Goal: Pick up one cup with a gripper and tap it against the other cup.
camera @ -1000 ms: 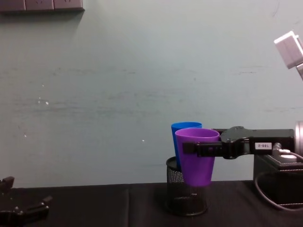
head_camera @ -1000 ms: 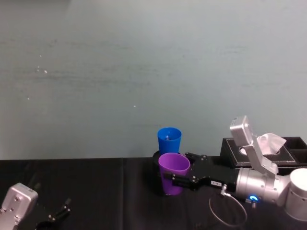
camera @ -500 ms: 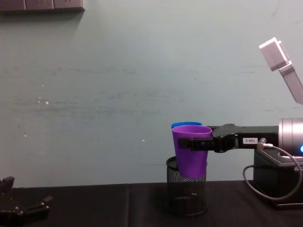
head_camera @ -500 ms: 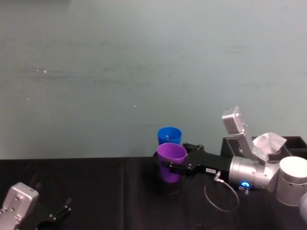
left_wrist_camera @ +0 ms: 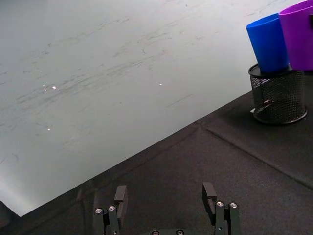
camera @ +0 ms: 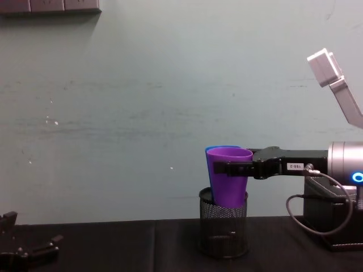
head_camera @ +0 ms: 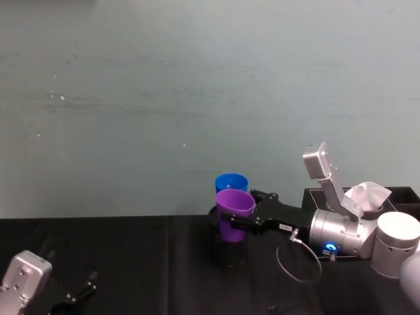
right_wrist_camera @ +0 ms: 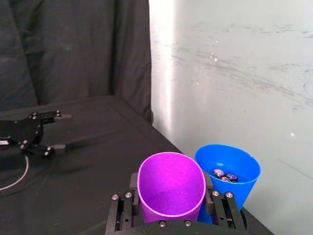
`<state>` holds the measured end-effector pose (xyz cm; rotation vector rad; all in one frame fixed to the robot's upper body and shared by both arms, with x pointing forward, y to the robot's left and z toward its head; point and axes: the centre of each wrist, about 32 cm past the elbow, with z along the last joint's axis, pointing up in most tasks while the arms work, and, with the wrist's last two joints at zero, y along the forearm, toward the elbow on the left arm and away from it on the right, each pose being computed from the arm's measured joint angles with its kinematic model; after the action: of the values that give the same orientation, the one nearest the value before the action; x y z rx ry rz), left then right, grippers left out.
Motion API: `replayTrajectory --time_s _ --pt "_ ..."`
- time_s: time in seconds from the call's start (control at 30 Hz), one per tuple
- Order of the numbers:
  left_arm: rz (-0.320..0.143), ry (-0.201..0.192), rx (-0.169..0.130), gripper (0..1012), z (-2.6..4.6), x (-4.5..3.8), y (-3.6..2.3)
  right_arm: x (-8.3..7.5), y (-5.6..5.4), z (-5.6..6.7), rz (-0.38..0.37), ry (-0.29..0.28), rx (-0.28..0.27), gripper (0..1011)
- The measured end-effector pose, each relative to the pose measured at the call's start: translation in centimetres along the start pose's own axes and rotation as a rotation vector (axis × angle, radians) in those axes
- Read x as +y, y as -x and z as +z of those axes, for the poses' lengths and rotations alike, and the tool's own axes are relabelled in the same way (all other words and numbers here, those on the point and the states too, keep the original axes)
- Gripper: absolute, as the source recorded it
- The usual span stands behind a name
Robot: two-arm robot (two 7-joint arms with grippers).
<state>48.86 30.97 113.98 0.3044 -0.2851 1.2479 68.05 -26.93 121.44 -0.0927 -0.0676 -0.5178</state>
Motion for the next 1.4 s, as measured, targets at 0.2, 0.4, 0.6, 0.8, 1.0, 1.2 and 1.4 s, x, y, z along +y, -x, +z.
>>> replayTrajectory --time_s 0.2,0.4,0.6,0.8,1.0,1.2,1.4 --pt "0.0 0.0 0.0 1000 0.0 0.0 0.0 0.1 -0.1 0.1 -0.023 -0.009 0.001 723" --pt "0.0 0.0 0.0 1000 0.0 0.0 0.0 0.4 0.1 0.5 -0.058 -0.012 0.003 723" --pt "0.0 0.0 0.0 1000 0.0 0.0 0.0 0.6 0.1 0.5 -0.074 -0.004 0.011 723" --pt "0.0 0.0 0.0 1000 0.0 0.0 0.0 0.8 0.2 0.7 -0.087 0.004 0.017 723" --pt "0.0 0.0 0.0 1000 0.0 0.0 0.0 1.2 0.2 0.8 -0.083 0.007 0.013 723" --pt "0.0 0.0 0.0 1000 0.0 0.0 0.0 1.3 0.1 0.9 -0.078 0.004 0.01 723" --pt "0.0 0.0 0.0 1000 0.0 0.0 0.0 1.3 0.1 0.9 -0.078 0.004 0.01 723"
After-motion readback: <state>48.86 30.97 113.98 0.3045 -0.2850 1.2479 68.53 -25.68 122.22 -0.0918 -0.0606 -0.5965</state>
